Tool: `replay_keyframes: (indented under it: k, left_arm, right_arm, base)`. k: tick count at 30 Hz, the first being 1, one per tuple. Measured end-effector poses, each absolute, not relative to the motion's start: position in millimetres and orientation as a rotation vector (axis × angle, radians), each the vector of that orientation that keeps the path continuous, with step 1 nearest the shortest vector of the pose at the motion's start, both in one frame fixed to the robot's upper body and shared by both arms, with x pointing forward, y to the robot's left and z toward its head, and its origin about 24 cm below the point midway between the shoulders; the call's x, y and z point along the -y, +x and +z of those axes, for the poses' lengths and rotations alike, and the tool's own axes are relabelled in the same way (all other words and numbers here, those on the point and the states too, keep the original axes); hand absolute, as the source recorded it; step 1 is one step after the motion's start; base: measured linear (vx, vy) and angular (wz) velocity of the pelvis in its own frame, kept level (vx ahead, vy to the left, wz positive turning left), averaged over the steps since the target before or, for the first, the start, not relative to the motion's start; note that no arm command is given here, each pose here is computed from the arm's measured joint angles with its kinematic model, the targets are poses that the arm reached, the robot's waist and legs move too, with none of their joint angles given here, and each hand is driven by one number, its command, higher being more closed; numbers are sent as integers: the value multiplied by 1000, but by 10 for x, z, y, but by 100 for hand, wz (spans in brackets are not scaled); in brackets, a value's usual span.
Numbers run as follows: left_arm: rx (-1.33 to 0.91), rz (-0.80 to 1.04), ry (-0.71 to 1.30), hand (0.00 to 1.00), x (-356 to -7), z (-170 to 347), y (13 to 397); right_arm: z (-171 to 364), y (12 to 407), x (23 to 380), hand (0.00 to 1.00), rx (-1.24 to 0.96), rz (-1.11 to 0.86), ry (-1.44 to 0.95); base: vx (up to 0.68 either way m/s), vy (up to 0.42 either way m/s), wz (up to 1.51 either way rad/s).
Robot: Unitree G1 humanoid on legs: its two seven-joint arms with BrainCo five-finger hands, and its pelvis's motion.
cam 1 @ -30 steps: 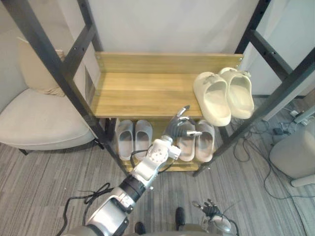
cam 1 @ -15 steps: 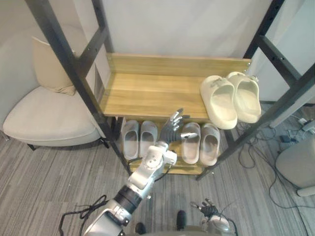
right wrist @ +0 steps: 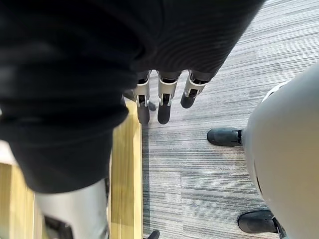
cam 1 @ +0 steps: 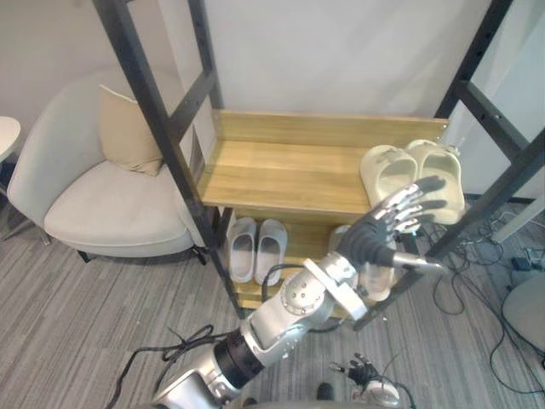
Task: Organize the slippers on the shoe rack
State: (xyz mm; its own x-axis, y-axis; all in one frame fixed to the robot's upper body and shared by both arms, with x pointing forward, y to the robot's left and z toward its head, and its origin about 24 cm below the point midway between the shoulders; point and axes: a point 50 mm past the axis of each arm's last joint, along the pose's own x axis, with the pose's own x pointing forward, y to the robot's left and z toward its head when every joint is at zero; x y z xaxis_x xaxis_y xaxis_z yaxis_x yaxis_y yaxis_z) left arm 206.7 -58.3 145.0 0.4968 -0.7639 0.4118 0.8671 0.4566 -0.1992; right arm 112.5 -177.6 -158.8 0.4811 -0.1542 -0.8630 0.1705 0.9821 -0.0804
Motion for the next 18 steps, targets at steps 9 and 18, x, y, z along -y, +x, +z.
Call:
replay_keyframes:
  k: [9,18]
  left_arm:
    - [239,-1095,-410,0,709,1388,1926]
    - [25,-1008,-223,0,738,795,2158]
  right_arm:
    - [-1602,1110,1777,0,-1067,-174,-13]
    - [-1591,1149,1784,0,-1062,-186,-10]
  base:
    - [0,0,0]
    - [-12,-8,-9]
